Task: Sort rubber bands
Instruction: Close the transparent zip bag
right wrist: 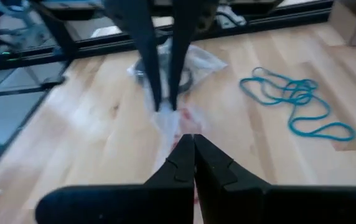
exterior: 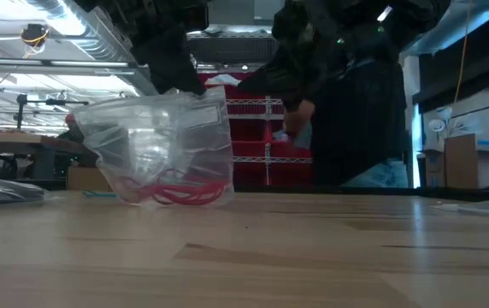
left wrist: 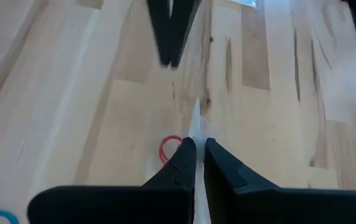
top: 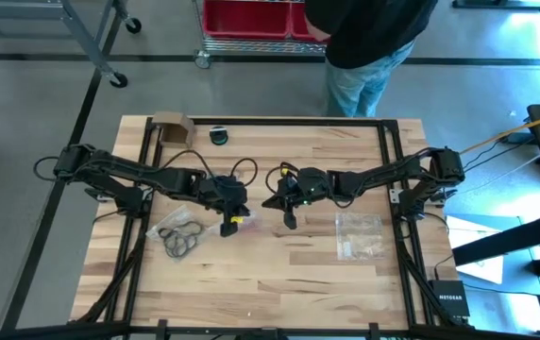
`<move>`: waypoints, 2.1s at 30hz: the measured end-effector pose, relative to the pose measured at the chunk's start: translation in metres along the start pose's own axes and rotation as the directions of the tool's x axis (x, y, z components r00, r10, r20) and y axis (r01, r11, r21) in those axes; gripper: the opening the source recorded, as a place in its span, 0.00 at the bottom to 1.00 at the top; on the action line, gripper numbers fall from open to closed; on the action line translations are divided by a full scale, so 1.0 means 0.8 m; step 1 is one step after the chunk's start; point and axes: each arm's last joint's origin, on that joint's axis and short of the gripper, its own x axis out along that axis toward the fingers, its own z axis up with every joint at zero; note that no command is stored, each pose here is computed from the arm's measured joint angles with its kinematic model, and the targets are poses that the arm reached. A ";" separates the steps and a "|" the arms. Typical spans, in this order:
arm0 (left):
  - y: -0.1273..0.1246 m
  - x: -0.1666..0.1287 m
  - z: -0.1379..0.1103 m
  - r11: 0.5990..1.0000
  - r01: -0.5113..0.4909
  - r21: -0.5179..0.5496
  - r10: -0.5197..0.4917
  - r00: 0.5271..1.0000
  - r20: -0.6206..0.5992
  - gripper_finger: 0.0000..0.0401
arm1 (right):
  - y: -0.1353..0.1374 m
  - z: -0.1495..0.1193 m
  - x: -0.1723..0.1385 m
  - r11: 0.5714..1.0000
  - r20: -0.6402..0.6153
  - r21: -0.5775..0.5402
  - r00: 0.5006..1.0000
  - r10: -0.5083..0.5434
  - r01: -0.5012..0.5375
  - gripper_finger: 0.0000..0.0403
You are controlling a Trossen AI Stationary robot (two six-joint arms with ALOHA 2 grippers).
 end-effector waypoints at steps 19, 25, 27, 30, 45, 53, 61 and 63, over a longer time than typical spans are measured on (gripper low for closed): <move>0.001 0.000 0.008 1.000 -0.006 0.021 0.005 0.998 0.068 0.01 | 0.010 -0.019 0.019 0.993 -0.027 0.007 0.993 0.119 -0.118 0.22; 0.001 0.000 0.009 1.000 -0.008 0.020 0.007 0.997 0.071 0.01 | 0.008 -0.007 0.022 0.998 0.005 -0.051 1.000 0.029 -0.029 0.40; 0.001 0.000 0.009 1.000 -0.009 0.019 0.007 0.997 0.072 0.01 | 0.008 -0.002 0.023 0.997 -0.016 -0.073 1.000 0.012 -0.013 0.42; 0.001 0.000 0.009 1.000 -0.008 0.018 0.007 0.998 0.070 0.01 | 0.012 0.007 0.016 0.994 -0.131 -0.098 0.991 0.039 -0.052 0.43; 0.001 0.000 0.010 1.000 -0.011 0.016 0.010 0.997 0.080 0.01 | 0.017 0.039 0.012 0.962 -0.142 -0.273 0.990 -0.020 -0.020 0.43; 0.001 0.000 0.010 1.000 -0.012 0.013 0.010 0.997 0.080 0.01 | 0.015 0.030 0.027 0.973 -0.132 -0.227 0.991 0.015 -0.045 0.38; 0.001 0.000 0.010 1.000 -0.012 0.006 0.012 0.997 0.079 0.01 | 0.014 0.031 0.028 0.972 -0.117 -0.232 0.993 0.000 -0.027 0.18; 0.002 0.000 0.010 1.000 -0.016 0.004 0.016 0.997 0.080 0.01 | 0.013 0.031 0.028 0.972 -0.117 -0.236 0.993 -0.027 -0.002 0.12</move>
